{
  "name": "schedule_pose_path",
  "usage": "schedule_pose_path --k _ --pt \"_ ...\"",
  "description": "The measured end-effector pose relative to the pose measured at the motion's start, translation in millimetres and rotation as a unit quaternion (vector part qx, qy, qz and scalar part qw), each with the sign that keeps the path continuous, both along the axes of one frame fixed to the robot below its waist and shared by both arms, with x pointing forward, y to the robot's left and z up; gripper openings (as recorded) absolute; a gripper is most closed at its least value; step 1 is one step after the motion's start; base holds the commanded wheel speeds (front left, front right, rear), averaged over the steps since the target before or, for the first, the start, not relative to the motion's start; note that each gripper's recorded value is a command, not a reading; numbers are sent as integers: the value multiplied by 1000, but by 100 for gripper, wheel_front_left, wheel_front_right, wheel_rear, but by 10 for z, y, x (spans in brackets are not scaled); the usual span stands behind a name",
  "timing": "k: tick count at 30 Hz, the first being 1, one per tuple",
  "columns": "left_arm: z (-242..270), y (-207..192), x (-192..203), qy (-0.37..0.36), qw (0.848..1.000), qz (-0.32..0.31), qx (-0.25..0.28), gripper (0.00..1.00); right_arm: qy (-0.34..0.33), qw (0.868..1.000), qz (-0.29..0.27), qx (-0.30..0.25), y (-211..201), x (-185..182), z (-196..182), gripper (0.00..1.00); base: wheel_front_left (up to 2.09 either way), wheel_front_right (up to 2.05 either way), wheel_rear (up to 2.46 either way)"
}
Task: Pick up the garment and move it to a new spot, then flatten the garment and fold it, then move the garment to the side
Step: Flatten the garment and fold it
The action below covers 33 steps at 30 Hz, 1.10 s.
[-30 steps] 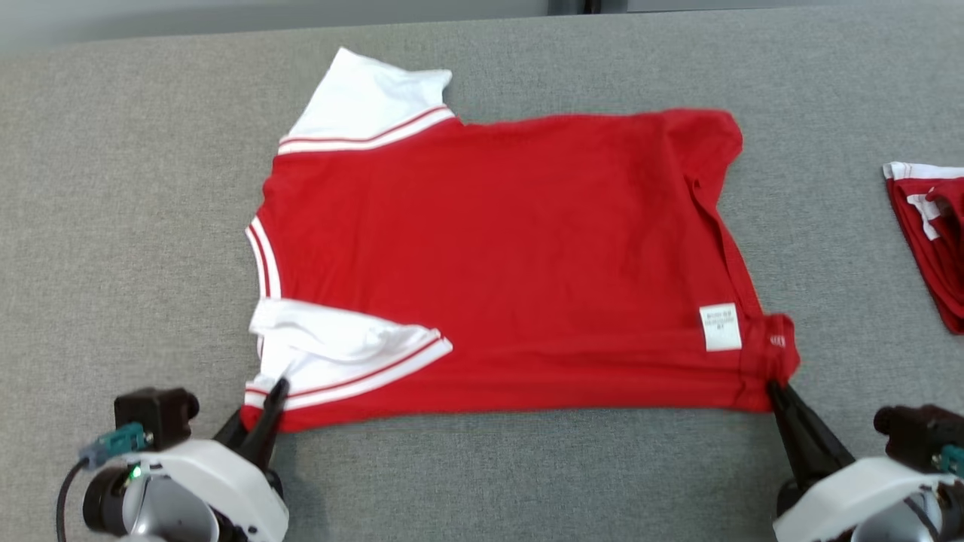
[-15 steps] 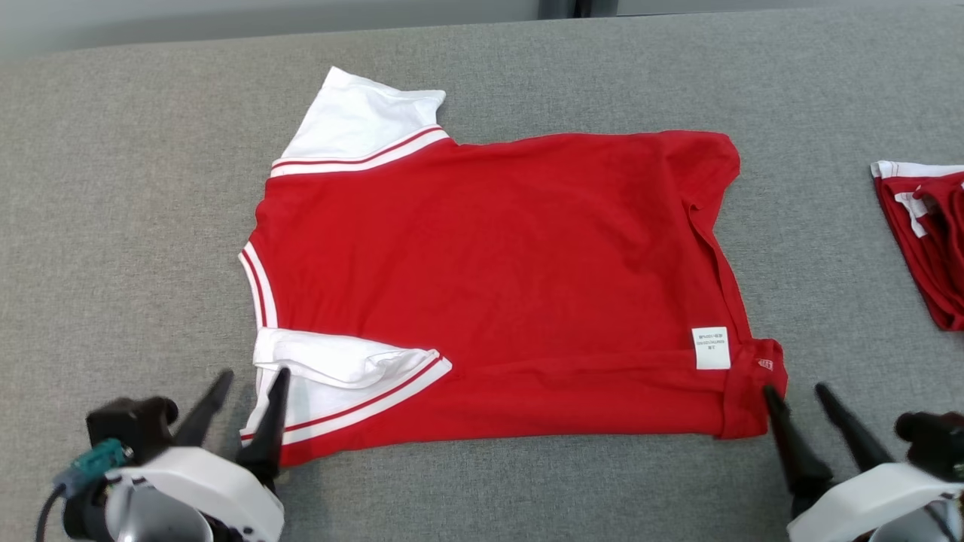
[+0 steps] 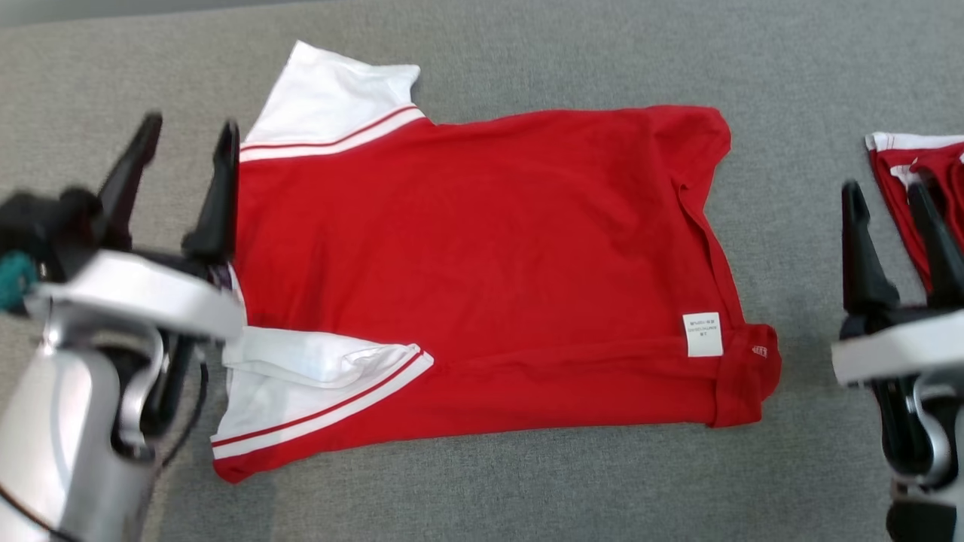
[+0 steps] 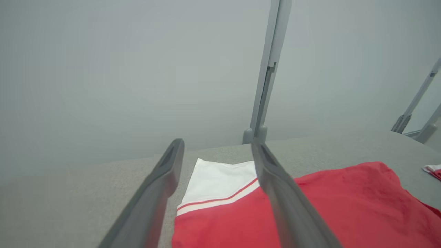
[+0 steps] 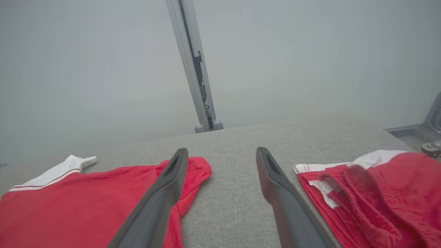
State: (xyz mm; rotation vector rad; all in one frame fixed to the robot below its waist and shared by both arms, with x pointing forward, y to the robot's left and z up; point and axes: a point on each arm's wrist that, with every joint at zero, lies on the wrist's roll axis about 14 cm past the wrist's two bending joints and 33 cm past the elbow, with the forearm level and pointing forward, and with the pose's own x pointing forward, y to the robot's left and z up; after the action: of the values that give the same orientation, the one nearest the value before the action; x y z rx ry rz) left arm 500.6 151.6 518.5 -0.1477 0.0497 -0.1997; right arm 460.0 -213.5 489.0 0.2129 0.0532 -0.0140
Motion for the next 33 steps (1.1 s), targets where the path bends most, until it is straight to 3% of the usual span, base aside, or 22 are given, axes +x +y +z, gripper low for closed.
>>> schedule_pose_path --k 6,13,23,29,30,31,32,33 --pt "-78 -247 594 18 998 -57 10 100 -2 1000 31 5 122 499 -71 100 0 0 0" --pt "-760 -397 1142 121 987 -99 26 100 46 996 73 10 318 912 -510 100 0 0 0" --pt "-1760 -280 1592 254 962 -93 45 100 131 983 130 -2 501 1100 -1144 100 0 0 0" --pt "-1981 -328 1789 280 954 -100 45 100 153 977 147 -9 490 1123 -1289 96 0 0 0" --pt "-1997 -350 1808 283 953 -103 41 44 155 977 149 -11 481 1132 -1300 46 0 0 0" --pt "-2010 -377 1816 285 951 -108 43 0 155 977 148 -11 464 1140 -1303 11 0 0 0" --pt "-2014 -394 1820 288 950 -112 43 0 156 977 148 -11 452 1145 -1309 0 0 0 0" --pt "-2005 -404 1825 288 950 -114 43 0 156 976 149 -11 444 1155 -1310 0 0 0 0"
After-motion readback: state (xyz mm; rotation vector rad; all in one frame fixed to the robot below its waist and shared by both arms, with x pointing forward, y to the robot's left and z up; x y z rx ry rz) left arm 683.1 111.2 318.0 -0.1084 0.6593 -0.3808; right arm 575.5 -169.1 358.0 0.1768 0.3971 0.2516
